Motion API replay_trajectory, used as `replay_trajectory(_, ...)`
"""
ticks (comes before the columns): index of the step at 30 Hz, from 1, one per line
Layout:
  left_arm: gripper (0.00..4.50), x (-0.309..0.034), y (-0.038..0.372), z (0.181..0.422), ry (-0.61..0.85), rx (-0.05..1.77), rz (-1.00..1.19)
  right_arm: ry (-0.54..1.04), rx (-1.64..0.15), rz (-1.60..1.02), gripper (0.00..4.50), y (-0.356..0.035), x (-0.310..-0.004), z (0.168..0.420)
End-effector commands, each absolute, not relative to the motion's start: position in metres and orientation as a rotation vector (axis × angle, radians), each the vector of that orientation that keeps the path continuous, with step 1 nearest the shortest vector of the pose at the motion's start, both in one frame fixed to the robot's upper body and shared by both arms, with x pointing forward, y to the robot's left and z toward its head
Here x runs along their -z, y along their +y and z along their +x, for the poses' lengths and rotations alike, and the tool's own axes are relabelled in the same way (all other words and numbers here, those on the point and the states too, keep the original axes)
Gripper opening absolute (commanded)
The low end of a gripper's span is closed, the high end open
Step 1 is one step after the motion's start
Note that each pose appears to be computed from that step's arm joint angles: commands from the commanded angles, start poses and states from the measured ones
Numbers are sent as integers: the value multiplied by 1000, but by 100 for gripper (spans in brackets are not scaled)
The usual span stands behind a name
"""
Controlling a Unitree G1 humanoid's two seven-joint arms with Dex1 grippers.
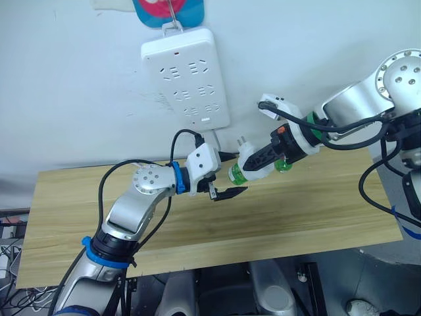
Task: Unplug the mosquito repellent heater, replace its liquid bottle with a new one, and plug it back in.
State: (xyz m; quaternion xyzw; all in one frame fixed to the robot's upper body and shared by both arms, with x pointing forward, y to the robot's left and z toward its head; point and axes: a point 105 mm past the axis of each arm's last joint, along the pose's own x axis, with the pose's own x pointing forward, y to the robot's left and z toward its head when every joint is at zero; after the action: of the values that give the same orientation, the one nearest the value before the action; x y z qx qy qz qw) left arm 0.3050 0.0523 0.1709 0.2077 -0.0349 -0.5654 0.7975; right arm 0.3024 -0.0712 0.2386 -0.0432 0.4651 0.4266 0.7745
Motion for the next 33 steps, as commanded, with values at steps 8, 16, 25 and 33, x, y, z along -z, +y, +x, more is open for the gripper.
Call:
replay_trajectory(8, 445, -178, 39, 304, -103, 1246, 449, 969, -976, -107, 296, -65, -251, 295)
replay_trajectory(16, 445, -174, 40, 302, -84, 1254, 460, 963, -970, -104, 296, -66, -252, 296)
replay_trajectory(25, 329, -174, 38, 302, -68, 1260, 443, 958, -968, -103, 296, -65, -253, 297)
replay_trajectory(33, 224, -175, 38, 303, -69, 1260, 442, 954, -970, -103, 296, -65, -254, 297)
